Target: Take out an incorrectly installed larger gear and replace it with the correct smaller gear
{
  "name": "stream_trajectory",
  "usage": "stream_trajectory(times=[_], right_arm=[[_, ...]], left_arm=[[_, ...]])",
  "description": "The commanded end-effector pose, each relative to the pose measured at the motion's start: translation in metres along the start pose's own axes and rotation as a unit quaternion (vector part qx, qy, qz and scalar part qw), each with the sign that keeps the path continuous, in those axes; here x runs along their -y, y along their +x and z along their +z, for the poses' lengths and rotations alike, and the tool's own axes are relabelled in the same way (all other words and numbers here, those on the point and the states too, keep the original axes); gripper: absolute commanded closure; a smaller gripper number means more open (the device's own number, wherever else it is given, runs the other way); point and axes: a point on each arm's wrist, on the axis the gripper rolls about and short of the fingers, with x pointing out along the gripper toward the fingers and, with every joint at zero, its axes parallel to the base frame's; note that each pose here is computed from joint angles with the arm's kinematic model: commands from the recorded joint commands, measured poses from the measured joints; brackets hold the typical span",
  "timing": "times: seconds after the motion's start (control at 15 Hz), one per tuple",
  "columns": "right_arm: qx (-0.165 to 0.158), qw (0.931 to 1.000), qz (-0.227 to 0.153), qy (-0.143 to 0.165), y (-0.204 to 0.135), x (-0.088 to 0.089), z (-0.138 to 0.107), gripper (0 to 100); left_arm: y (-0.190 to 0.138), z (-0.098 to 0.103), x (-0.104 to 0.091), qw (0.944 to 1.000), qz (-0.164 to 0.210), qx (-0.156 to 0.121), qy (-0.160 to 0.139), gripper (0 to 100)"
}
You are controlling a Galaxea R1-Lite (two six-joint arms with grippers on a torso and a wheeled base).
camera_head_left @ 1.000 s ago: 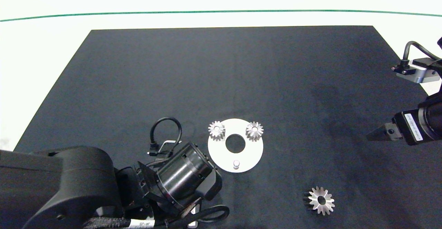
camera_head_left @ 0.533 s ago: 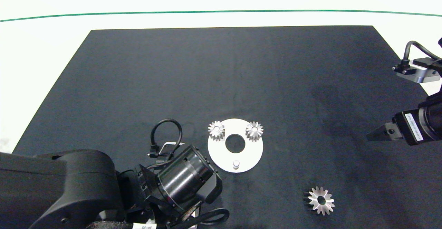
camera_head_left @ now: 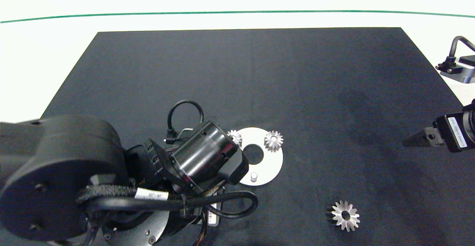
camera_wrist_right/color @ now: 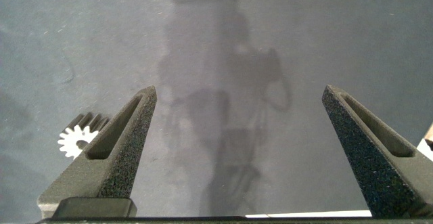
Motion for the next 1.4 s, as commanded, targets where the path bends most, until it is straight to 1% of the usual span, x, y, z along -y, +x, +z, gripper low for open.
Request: stream_trajectory(times=[0.07,0.13,0.2,0.27,0.33,0.47,0.53,0.6,0.67,0.8,1.13,1.4], right_arm=[[0.008,1.0,-0.004,0.004,-0.006,0.004,-0.001,0],[0.013,0.9999,-0.003,0.003,-0.01,0.005,-0.002,0],[0.019,0.9998,0.001,0.004,-0.014,0.006,-0.004,0],[0.023,0.9997,0.003,0.006,-0.017,0.008,-0.004,0],[0.036,0.9993,0.007,0.008,-0.024,0.013,-0.005,0],[0.048,0.9988,0.01,0.01,-0.032,0.02,-0.009,0],[0.05,0.9987,0.01,0.011,-0.034,0.021,-0.01,0],[0.048,0.9988,0.005,0.008,-0.034,0.023,-0.01,0],[0.048,0.9987,-0.001,0.014,-0.034,0.028,-0.009,0],[0.049,0.9987,0.002,0.016,-0.034,0.03,-0.009,0],[0.057,0.9982,-0.008,0.016,-0.04,0.035,-0.012,0],[0.058,0.9979,-0.017,0.022,-0.041,0.042,-0.013,0]], left_arm=[[-0.036,0.023,0.012,0.9992,-0.031,0.025,0.01,72],[-0.042,0.025,0.016,0.9986,-0.038,0.025,0.026,72],[-0.041,0.028,0.024,0.9985,-0.039,0.024,0.032,72],[-0.041,0.029,0.028,0.9983,-0.041,0.024,0.033,72],[-0.044,0.03,0.038,0.9974,-0.052,0.029,0.042,72],[-0.039,0.033,0.051,0.9969,-0.056,0.029,0.048,72],[-0.032,0.033,0.06,0.9968,-0.054,0.025,0.053,72],[-0.028,0.034,0.064,0.9964,-0.051,0.022,0.065,72],[-0.025,0.034,0.067,0.9963,-0.047,0.019,0.07,72],[-0.021,0.035,0.071,0.9963,-0.045,0.017,0.071,72],[-0.01,0.041,0.082,0.9966,-0.043,0.019,0.068,72],[-0.007,0.043,0.09,0.9962,-0.047,0.022,0.069,72]])
